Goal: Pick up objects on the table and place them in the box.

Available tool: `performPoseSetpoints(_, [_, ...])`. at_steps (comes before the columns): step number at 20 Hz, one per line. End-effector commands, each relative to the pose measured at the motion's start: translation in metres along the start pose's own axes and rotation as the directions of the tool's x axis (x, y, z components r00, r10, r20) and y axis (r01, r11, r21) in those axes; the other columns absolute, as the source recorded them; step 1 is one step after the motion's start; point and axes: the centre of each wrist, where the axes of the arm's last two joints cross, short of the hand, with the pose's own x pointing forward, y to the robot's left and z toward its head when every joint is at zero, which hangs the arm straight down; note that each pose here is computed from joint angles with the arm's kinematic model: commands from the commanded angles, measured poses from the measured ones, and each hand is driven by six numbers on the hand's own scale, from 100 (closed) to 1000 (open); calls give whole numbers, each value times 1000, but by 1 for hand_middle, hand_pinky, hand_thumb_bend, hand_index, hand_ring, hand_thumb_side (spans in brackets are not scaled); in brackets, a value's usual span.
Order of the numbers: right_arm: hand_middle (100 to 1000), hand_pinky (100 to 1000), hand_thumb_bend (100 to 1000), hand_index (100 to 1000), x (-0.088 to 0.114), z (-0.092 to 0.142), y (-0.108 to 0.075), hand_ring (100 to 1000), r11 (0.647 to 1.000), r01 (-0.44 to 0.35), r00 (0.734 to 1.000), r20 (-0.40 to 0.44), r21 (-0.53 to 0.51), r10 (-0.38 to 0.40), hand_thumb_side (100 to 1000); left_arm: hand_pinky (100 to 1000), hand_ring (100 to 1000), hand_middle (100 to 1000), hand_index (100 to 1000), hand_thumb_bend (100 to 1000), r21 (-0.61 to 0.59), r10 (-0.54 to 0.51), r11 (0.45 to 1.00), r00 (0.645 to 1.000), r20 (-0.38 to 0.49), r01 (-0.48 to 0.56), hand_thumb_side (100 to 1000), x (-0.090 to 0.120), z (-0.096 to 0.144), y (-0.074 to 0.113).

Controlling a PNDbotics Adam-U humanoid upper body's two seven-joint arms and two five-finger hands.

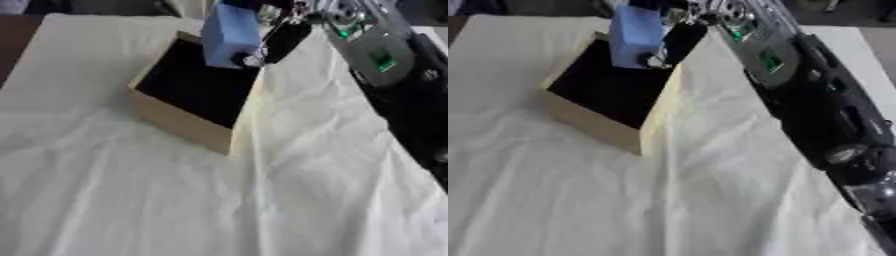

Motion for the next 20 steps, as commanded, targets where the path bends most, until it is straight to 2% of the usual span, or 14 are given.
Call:
performPoseSetpoints(1, [582,771,248,736,1,-8,-2,740,999,-49,999,-11,-11,49,103,693,517,436,732,317,-8,12,1000,999,30,-12,125,7,-5,-1])
performPoseSetpoints(4, [697,793,364,836,-1,-14,4,785,997,-79,997,-16,1,79,100,693,517,436,732,317,-9,15,1000,999,30,-15,125,7,-5,-1])
performPoseSetpoints(7, [771,818,409,889,-3,-16,8,820,993,-113,993,-23,23,114,100,693,517,436,731,315,-8,15,1000,999,28,-15,125,7,-5,-1])
performPoseSetpoints(9, [810,835,426,910,-4,-16,8,842,991,-134,990,-29,29,135,166,693,517,436,731,315,-9,15,1000,999,28,-15,125,7,-5,-1])
performPoseSetpoints(10, [834,847,457,924,-4,-16,8,858,989,-146,989,-32,29,147,242,693,517,436,731,315,-9,15,1000,999,28,-15,124,7,-5,-1])
performPoseSetpoints(12, [842,854,499,929,-3,-16,8,867,986,-166,985,-30,32,167,299,693,517,436,731,315,-10,15,1000,999,28,-14,124,7,-5,-1])
performPoseSetpoints(14, [845,858,525,929,-3,-16,7,870,984,-175,984,-21,35,176,318,693,517,435,731,315,-10,14,1000,1000,28,-14,122,7,-5,-1])
performPoseSetpoints(20, [843,858,536,929,-1,-14,4,866,985,-172,985,16,33,171,320,693,516,436,731,317,-12,14,1000,1000,28,-14,125,7,-5,-2])
